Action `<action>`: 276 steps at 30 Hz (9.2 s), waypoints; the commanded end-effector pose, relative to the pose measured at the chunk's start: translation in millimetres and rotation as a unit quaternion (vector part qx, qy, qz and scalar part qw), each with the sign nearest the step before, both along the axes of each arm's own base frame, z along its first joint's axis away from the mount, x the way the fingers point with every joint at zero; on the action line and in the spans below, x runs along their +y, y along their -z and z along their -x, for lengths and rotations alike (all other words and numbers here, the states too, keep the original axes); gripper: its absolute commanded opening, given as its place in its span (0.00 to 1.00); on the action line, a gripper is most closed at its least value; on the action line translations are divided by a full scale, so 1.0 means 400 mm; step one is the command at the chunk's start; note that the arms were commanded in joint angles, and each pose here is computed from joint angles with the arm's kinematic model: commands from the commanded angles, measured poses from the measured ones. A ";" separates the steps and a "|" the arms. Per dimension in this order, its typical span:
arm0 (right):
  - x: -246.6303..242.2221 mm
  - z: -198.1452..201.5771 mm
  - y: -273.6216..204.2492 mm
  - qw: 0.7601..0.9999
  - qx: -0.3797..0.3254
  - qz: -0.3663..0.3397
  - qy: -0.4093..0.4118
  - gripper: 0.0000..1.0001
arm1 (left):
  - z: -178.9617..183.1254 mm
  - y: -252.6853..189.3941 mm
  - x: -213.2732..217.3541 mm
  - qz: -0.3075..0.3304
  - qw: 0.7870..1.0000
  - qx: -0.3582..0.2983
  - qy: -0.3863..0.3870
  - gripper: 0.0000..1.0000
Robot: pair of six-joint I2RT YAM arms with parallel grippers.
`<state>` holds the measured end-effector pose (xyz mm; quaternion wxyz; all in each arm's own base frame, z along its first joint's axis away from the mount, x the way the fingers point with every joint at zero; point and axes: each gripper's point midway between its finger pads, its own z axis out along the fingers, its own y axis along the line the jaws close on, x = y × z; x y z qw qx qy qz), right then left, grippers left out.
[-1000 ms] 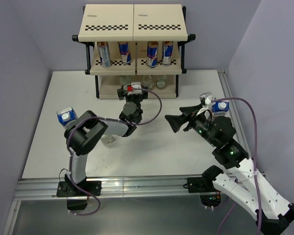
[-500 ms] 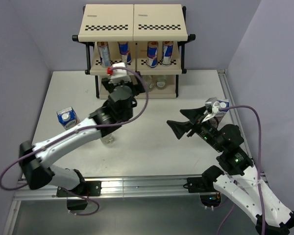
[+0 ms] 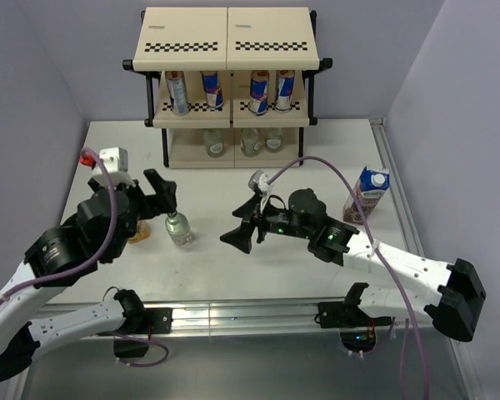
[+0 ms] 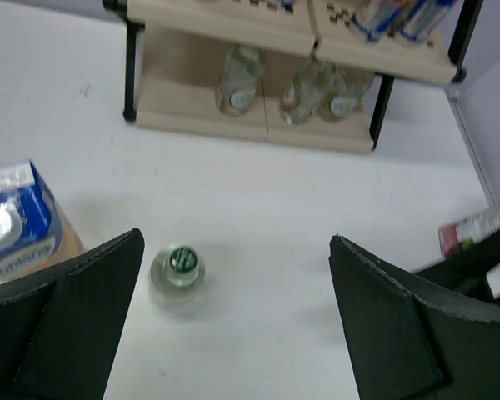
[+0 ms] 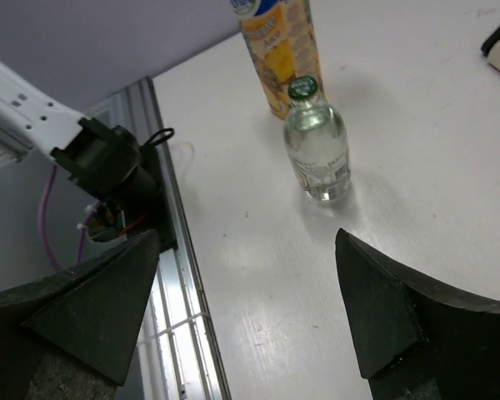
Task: Place and organize the beverage onto the shelf
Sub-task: Pick up the drink from the center of the board, then place the drink on the shelf.
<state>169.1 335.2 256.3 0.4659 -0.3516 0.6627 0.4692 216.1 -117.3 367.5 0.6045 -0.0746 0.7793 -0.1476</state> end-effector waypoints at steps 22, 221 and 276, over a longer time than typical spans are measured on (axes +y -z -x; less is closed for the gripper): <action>-0.128 -0.068 0.035 0.982 0.001 0.030 0.185 0.95 | -0.044 0.475 -0.012 0.010 0.991 0.070 -0.114 0.97; -0.241 0.008 -0.047 0.982 -0.076 -0.025 0.170 0.96 | -0.944 0.436 0.049 -0.120 0.940 -0.240 -0.213 0.00; -0.227 0.021 -0.053 0.985 -0.082 -0.031 0.149 0.96 | -0.894 0.504 0.051 -0.124 0.947 -0.200 -0.219 0.97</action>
